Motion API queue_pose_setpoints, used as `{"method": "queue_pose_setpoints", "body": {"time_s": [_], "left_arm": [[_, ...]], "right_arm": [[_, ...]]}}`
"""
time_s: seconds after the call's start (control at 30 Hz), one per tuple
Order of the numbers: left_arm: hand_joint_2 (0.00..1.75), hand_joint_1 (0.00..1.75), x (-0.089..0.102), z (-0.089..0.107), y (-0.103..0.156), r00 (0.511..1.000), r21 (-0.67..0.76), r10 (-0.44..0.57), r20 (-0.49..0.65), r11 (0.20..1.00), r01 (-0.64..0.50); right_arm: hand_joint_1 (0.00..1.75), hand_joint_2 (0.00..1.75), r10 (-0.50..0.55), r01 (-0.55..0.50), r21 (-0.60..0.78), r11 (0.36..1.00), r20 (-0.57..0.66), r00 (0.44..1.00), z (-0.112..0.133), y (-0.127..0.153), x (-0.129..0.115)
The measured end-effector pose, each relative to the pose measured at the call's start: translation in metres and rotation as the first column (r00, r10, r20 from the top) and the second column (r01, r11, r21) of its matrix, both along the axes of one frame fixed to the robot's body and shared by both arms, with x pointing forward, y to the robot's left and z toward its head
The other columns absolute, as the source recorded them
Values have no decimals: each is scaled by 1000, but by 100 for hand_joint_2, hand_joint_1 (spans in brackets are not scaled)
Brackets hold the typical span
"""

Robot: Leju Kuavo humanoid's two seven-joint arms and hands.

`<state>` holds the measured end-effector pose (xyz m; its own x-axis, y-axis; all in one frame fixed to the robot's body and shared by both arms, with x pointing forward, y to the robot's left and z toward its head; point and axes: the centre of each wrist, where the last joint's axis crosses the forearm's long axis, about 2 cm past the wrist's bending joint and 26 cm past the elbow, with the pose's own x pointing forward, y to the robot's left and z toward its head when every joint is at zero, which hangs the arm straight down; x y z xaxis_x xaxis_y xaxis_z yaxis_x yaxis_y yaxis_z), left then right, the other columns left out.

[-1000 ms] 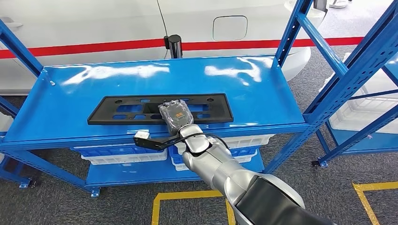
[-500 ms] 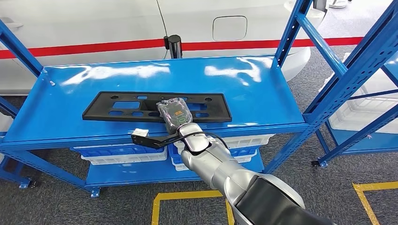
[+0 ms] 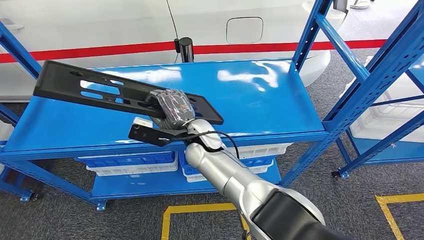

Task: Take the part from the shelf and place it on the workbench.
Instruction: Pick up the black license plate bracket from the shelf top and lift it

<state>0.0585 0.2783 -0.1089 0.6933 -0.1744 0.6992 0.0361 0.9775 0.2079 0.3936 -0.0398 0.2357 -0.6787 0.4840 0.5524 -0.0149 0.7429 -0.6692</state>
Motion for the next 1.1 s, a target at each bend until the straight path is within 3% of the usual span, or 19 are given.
{"method": "queue_pose_setpoints", "body": {"time_s": [0.13, 0.33, 0.6, 0.97, 1.1], "left_arm": [[0, 0, -2, 0, 0, 1000, -2, 6, -4, 1000, -6], [0, 0, -2, 0, 2, 1000, 6, -18, -7, 1000, 18], [0, 0, -2, 0, 5, 1000, 12, -17, 3, 1000, 17], [0, 0, -3, -1, 9, 999, -1, 34, 18, 999, -34], [175, 0, -3, -1, 11, 998, 2, 54, 25, 999, -54]], "right_arm": [[175, 175, 92, -86, 178, 980, -24, 995, 13, -6, -6], [175, 175, 141, -131, 354, 926, -4, 990, 23, -29, -20], [175, 175, 145, -157, 444, 882, 62, 988, 30, -51, -30], [175, 175, 150, -208, 612, 763, 145, 978, 24, -93, -61], [174, 175, 142, -205, 616, 761, 151, 978, 17, -103, -72]]}}
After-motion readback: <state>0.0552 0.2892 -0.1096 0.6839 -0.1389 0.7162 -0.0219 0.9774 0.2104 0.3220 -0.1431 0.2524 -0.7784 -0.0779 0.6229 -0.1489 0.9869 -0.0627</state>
